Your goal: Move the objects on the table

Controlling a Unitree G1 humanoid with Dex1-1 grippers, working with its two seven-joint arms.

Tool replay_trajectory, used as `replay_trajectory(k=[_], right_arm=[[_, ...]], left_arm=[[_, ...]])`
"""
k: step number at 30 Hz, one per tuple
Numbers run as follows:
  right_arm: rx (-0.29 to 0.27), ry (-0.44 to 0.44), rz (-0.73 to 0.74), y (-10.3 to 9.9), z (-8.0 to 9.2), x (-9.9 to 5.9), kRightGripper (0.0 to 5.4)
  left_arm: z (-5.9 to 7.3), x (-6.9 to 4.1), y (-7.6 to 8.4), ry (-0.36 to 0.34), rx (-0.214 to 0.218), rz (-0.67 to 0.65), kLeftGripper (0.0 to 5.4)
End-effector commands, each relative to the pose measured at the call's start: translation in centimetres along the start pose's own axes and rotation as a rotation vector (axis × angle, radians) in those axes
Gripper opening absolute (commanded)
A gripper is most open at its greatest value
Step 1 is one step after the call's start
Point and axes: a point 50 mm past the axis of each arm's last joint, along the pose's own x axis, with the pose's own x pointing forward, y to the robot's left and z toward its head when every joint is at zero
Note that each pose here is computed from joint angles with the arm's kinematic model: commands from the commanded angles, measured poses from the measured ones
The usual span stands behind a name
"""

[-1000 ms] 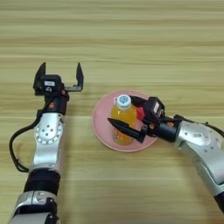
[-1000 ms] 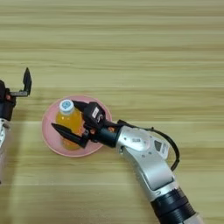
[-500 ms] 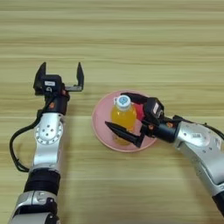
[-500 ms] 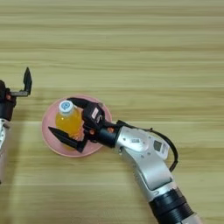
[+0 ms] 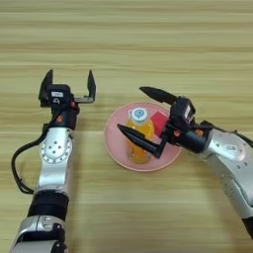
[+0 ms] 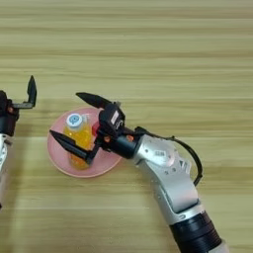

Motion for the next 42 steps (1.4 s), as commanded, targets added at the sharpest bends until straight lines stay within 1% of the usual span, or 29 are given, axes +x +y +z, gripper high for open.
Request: replay_trajectory(k=[1, 4, 7, 10, 13, 19, 22, 25, 28, 32, 37, 42], right_arm=[[-0.018, -0.086, -0.006, -0.4, 2.5, 0.4, 5.39], [-0.021, -0.16, -0.023, -0.7, 4.6, 0.4, 5.39], [0.0, -0.223, -0.046, -1.2, 6.2, 0.2, 5.39], [-0.01, -0.246, -0.072, -1.7, 7.0, 0.1, 5.39], [-0.028, -0.229, -0.114, -2.3, 7.0, 0.0, 5.39], [-0.065, -0.142, -0.203, -3.7, 6.0, -0.5, 5.39], [-0.087, -0.066, -0.247, -4.6, 5.3, -0.9, 5.39], [-0.083, 0.025, -0.317, -5.8, 4.4, -1.3, 5.39], [-0.085, 0.104, -0.345, -6.5, 3.6, -1.6, 5.39], [-0.081, 0.197, -0.344, -6.6, 2.4, -1.9, 5.39], [-0.052, 0.351, -0.289, -6.0, -0.4, -2.3, 5.39], [-0.026, 0.459, -0.228, -5.6, -2.6, -2.8, 5.39]], left_arm=[[0.2, 0.3, -0.2, -0.01, 0.013, -0.008, 5.4], [0.2, 0.3, -0.2, -0.011, 0.013, -0.008, 5.4], [0.2, 0.4, -0.2, -0.011, 0.014, -0.009, 5.4], [0.2, 0.4, -0.3, -0.011, 0.014, -0.011, 5.4], [0.1, 0.4, -0.3, -0.011, 0.013, -0.01, 5.4], [0.1, 0.4, -0.5, -0.012, 0.013, -0.011, 5.4], [0.1, 0.4, -0.5, -0.012, 0.013, -0.011, 5.4], [0.2, 0.4, -0.6, -0.013, 0.014, -0.012, 5.4], [0.2, 0.4, -0.6, -0.014, 0.014, -0.012, 5.4], [0.2, 0.4, -0.6, -0.014, 0.013, -0.011, 5.4], [0.2, 0.4, -0.6, -0.014, 0.012, -0.009, 5.4], [0.2, 0.4, -0.6, -0.014, 0.01, -0.008, 5.4]])
